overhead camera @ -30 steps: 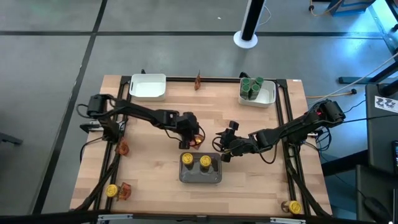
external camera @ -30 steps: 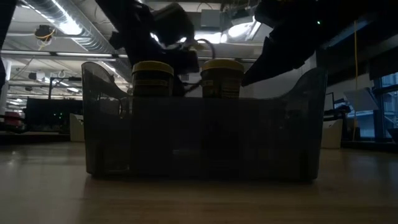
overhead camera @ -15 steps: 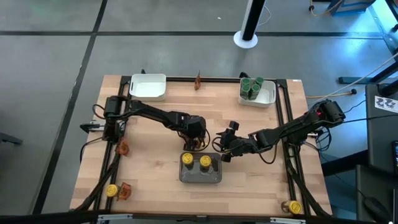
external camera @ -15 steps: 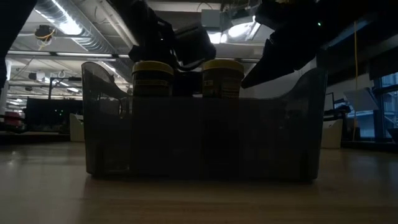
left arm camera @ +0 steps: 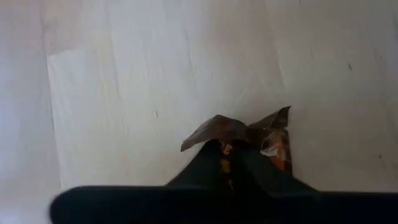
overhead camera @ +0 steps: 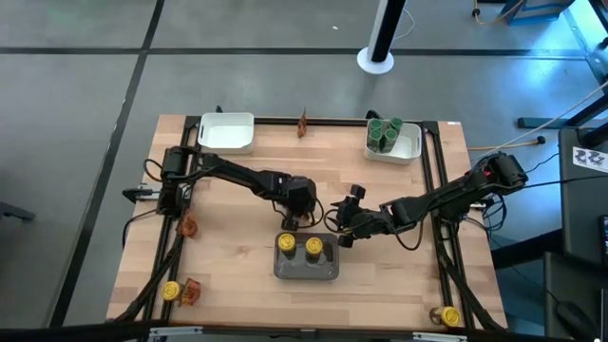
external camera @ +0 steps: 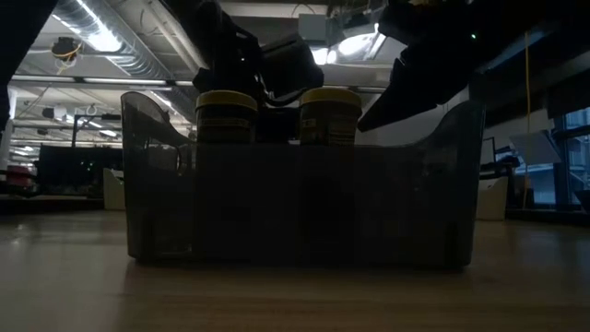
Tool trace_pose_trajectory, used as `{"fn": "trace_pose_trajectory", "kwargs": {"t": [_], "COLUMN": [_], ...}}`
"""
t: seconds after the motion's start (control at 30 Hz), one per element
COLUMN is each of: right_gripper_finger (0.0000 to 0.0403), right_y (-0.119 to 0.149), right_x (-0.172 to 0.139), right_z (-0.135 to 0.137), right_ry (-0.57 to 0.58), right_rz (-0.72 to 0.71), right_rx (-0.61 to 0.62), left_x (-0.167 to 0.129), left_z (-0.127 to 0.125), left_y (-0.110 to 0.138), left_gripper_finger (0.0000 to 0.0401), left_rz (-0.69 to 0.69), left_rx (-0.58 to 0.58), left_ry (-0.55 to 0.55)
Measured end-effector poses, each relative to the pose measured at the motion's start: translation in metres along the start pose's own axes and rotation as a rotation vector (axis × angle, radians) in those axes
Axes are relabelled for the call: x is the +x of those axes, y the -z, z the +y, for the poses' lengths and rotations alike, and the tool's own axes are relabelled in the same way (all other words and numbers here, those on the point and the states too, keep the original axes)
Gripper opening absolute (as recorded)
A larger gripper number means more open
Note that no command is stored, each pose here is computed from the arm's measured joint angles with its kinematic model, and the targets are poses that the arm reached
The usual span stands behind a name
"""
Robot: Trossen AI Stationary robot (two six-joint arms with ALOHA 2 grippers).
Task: Sort spices by type
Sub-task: Put the middle right orange seasoning bag into the left white bin
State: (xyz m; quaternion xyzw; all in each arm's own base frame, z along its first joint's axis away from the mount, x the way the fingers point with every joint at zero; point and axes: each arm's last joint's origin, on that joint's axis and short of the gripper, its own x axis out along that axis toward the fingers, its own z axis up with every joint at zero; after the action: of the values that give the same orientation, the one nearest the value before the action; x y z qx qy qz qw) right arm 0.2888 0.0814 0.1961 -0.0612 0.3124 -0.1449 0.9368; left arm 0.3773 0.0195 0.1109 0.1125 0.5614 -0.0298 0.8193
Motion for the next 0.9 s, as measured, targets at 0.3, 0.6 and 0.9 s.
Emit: {"fn": "trace_pose_trajectory", "kwargs": {"t": [0.3,0.6,0.9], "right_gripper_finger": [0.0195,0.0195,0.0195], "right_y": [0.0,0.001,0.001], "right_x": [0.0,0.0,0.0], "right_z": [0.0,0.0,0.0], "right_ry": [-0.001,-0.001,-0.001], "right_rz": [0.004,0.009,0.01], "right_rx": [-0.002,-0.005,-0.004], "left_x": [-0.018,-0.083,-0.14], "left_z": [-0.011,-0.013,-0.008], "left_y": [-0.006,-0.017,0.005], "left_gripper_finger": [0.0003,0.0,0.0], "left_rz": [-0.039,-0.17,-0.355], "left_rx": [0.01,-0.017,-0.086], "left_ry": [-0.04,-0.159,-0.266]}}
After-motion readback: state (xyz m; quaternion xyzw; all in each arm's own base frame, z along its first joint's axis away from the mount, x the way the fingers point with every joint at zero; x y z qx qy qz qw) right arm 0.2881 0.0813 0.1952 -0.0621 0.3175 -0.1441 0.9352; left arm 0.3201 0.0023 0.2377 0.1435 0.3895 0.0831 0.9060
